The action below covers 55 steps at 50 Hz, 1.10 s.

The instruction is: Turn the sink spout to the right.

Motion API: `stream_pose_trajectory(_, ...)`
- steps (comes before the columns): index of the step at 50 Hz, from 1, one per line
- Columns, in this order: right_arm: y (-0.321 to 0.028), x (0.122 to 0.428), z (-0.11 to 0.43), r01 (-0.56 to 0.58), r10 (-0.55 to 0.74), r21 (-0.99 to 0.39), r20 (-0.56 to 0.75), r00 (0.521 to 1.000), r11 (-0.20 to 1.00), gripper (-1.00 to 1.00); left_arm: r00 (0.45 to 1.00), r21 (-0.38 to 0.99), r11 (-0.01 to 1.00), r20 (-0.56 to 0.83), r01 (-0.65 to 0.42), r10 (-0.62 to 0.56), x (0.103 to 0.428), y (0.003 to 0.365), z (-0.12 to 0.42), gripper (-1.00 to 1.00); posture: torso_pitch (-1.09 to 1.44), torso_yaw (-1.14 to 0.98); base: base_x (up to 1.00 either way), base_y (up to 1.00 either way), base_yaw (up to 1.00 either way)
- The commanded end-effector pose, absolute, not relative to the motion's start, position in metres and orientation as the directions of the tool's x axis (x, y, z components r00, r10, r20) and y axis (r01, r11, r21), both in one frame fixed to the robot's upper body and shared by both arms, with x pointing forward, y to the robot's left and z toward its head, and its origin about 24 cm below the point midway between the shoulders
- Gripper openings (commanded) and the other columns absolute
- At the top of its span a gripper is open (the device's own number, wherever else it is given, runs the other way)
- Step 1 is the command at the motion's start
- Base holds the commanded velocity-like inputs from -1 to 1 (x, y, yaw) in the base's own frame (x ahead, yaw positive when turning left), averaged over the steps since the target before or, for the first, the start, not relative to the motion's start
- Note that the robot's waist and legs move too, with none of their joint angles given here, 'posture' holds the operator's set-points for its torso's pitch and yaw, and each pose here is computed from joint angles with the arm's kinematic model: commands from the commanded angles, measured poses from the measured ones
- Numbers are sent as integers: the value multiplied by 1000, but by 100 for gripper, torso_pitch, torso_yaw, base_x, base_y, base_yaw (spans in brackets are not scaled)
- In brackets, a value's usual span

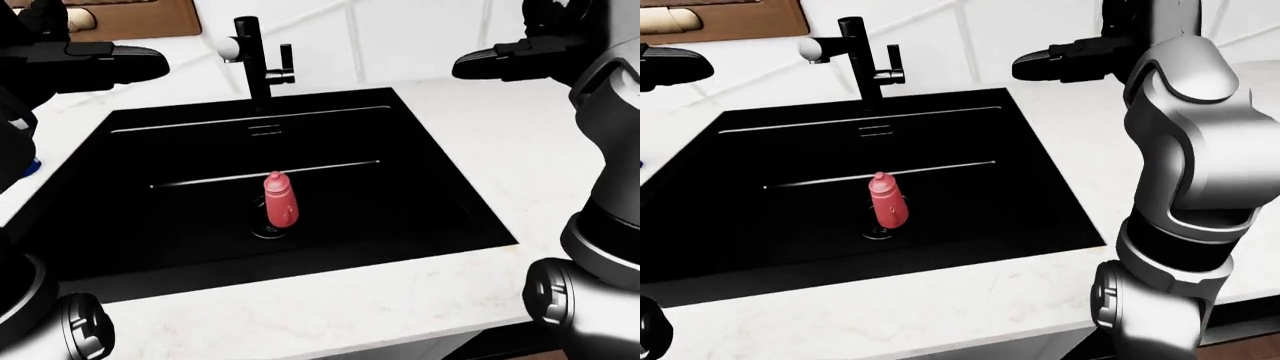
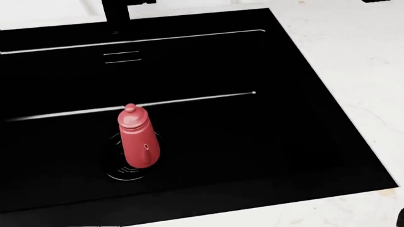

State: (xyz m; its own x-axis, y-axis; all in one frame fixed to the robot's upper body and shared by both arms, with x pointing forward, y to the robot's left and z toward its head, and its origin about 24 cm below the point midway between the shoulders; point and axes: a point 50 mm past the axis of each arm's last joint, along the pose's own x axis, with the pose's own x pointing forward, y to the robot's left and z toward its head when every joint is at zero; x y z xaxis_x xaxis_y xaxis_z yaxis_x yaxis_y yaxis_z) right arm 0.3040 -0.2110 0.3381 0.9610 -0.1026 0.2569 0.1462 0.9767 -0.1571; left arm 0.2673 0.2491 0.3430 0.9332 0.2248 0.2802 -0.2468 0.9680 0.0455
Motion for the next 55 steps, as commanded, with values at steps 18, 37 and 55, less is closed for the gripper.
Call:
stream_pose_trajectory(18,-217,290,362,187,-124,-141,366,922,972,100,900,42,968,379,-247,213,255,245,363,100,0,0,23,0,0)
stream_pose_trajectory(37,-217,287,367,185,-121,-139,375,919,973,100,925,55,976,336,-209,179,299,234,357,100,0,0,5,0,0)
stream_pose_trajectory(55,-213,287,374,181,-113,-148,381,918,972,100,945,52,977,271,-206,185,348,240,363,100,0,0,0,0,0)
